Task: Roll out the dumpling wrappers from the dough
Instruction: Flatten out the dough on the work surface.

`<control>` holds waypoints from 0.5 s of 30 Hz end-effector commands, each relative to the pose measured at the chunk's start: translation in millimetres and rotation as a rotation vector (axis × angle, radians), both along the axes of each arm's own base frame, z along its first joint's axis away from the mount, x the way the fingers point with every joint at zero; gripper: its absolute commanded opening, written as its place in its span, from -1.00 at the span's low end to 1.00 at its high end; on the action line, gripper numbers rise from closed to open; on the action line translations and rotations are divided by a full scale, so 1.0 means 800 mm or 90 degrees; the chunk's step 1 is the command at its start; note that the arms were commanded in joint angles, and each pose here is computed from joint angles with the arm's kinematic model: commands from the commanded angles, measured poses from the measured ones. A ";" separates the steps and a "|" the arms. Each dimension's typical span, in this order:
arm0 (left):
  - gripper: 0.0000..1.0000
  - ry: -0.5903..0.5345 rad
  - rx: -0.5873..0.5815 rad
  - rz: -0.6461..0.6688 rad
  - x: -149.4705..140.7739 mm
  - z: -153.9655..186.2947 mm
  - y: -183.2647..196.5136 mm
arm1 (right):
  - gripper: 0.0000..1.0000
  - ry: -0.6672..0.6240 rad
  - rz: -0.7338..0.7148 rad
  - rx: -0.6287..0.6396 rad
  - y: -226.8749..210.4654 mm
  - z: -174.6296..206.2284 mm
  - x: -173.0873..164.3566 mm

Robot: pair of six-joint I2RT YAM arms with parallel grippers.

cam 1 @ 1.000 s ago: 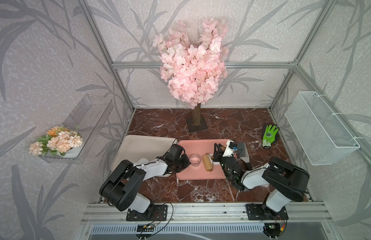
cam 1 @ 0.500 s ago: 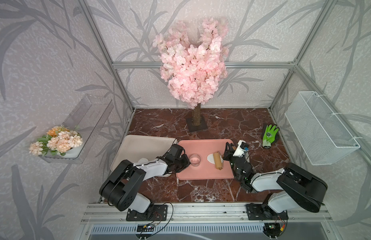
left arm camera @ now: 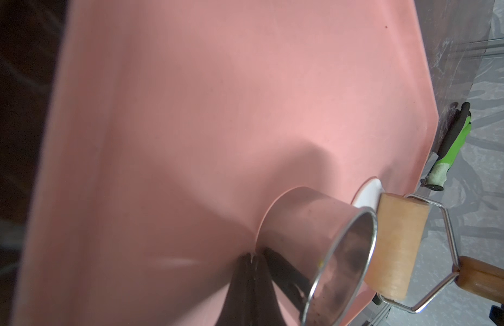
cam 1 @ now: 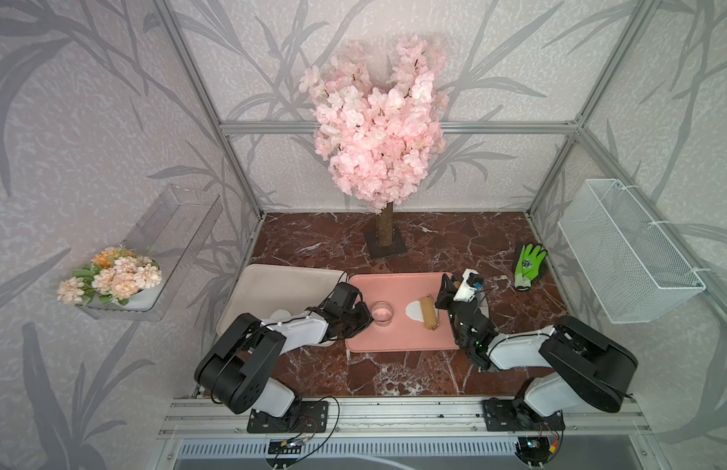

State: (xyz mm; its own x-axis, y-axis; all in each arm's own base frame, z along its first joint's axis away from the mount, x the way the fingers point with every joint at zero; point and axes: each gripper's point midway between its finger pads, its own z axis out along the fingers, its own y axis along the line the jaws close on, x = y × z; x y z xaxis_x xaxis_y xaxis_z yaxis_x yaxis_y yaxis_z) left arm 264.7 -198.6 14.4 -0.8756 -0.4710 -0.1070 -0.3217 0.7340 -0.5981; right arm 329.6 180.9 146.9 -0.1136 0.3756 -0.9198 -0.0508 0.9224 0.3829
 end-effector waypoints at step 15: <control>-1.00 0.161 0.142 0.018 -0.077 -0.073 0.066 | -1.00 0.160 -0.040 -0.184 -0.056 -0.104 -0.032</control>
